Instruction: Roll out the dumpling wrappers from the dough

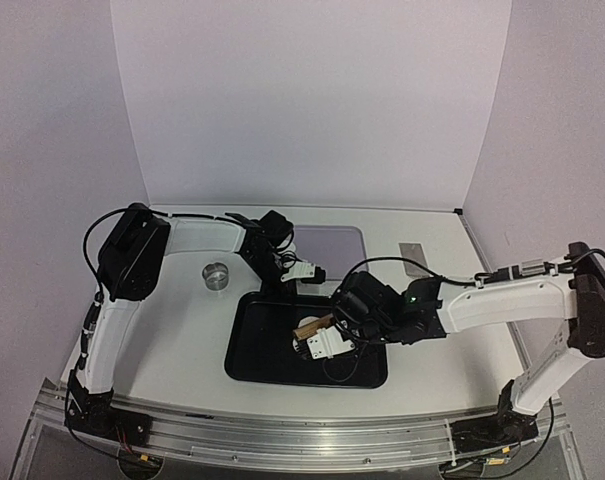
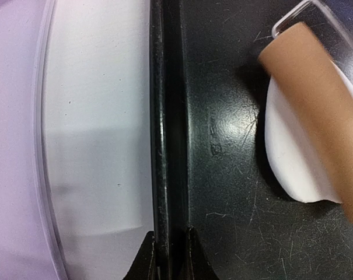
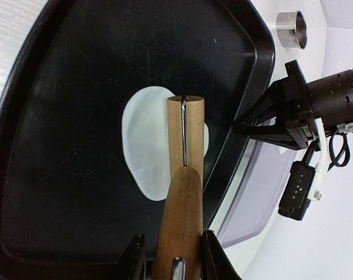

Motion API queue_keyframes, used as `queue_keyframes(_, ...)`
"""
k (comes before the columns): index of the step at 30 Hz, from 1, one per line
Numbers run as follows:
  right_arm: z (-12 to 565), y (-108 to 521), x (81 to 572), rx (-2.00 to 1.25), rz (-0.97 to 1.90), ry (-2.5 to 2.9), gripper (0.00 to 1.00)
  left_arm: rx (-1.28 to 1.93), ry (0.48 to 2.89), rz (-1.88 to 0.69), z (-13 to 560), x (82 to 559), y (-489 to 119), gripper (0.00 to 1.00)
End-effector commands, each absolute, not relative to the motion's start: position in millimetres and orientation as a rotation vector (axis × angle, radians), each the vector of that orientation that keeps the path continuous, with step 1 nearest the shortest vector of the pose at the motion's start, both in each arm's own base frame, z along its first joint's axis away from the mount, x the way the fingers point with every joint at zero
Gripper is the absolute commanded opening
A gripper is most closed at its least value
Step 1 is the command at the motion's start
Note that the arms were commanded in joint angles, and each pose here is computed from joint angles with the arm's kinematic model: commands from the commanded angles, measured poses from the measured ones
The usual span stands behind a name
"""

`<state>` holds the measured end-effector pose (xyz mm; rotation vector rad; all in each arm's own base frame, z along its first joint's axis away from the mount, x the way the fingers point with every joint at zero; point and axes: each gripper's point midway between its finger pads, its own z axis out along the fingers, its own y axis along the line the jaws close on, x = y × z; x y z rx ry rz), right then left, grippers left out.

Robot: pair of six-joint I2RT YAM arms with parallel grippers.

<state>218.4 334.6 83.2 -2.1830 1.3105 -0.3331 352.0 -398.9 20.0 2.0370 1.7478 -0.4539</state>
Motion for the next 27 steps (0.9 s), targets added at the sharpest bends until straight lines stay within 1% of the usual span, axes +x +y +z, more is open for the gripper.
queue_keyframes(1,4,210,145,-2.738,-0.354,1.587,0.00,2.101,1.610,-0.316,25,365,-400,0.00)
queue_keyframes(10,-25,240,176,-2.754,-0.348,1.594,0.00,2.102,1.615,-0.316,27,363,-398,0.00)
queue_keyframes(13,-18,238,171,-2.714,-0.334,1.620,0.00,2.100,1.615,-0.315,29,363,-398,0.00)
queue_keyframes(17,-8,215,148,-2.717,-0.356,1.618,0.00,2.098,1.612,-0.307,31,364,-398,0.00)
queue_keyframes(20,-3,209,135,-2.719,-0.344,1.617,0.00,2.099,1.608,-0.307,30,363,-398,0.00)
queue_keyframes(23,-6,215,139,-2.740,-0.360,1.593,0.00,2.099,1.607,-0.306,31,364,-398,0.00)
queue_keyframes(27,-16,237,157,-2.751,-0.340,1.575,0.00,2.099,1.609,-0.304,32,364,-397,0.00)
